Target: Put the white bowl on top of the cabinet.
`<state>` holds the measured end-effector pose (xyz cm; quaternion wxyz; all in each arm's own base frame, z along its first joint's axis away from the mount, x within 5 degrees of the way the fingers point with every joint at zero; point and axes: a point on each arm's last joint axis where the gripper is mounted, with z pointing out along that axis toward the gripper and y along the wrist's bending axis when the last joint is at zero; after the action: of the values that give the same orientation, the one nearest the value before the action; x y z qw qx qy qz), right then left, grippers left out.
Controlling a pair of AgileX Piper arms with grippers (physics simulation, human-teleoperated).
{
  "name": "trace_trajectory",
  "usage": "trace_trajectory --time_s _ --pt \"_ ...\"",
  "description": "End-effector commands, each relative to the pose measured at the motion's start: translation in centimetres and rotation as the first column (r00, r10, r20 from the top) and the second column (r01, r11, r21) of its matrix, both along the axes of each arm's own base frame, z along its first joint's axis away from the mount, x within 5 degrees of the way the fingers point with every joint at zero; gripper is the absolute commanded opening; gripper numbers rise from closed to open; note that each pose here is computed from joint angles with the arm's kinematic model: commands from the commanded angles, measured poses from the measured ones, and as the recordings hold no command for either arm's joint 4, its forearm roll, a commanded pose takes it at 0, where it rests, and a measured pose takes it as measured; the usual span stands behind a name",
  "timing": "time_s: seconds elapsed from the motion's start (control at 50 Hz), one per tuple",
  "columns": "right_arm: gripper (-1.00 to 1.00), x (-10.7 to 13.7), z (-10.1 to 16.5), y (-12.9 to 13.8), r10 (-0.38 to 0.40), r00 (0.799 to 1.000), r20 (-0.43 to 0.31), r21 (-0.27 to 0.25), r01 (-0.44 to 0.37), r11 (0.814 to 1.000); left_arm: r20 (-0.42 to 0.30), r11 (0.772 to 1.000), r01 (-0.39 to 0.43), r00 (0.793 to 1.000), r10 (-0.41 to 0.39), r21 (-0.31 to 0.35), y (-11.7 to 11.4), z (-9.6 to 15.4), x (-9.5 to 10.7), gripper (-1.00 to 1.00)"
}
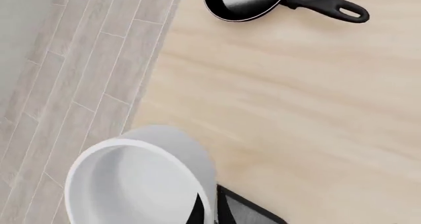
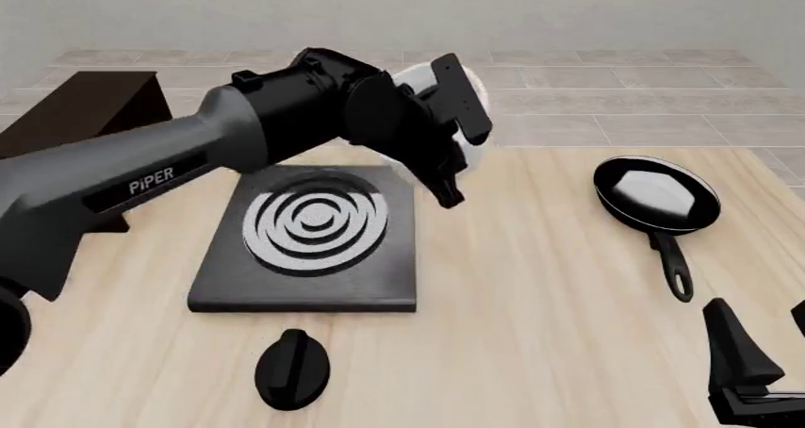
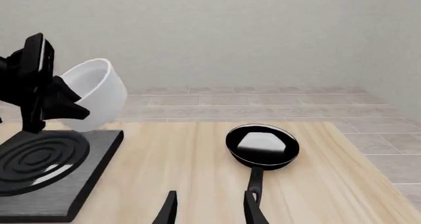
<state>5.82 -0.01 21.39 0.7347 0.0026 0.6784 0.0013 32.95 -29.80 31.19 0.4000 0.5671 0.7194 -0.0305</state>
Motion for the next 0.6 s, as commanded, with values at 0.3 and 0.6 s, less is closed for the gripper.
trace_trajectory --time_s 0.3,0.6 --pt "1.0 0.0 0.0 0.0 0.0 1.0 0.0 0.0 0.0 1.0 0.121 0.962 -0.248 0.958 0.261 -0.114 10.5 4.6 3.5 -1.0" --pt "1.0 0.0 0.0 0.0 0.0 1.0 0.0 0.0 0.0 1.0 0.143 0.891 -0.406 0.888 0.437 -0.201 16.1 6.4 6.4 -1.0"
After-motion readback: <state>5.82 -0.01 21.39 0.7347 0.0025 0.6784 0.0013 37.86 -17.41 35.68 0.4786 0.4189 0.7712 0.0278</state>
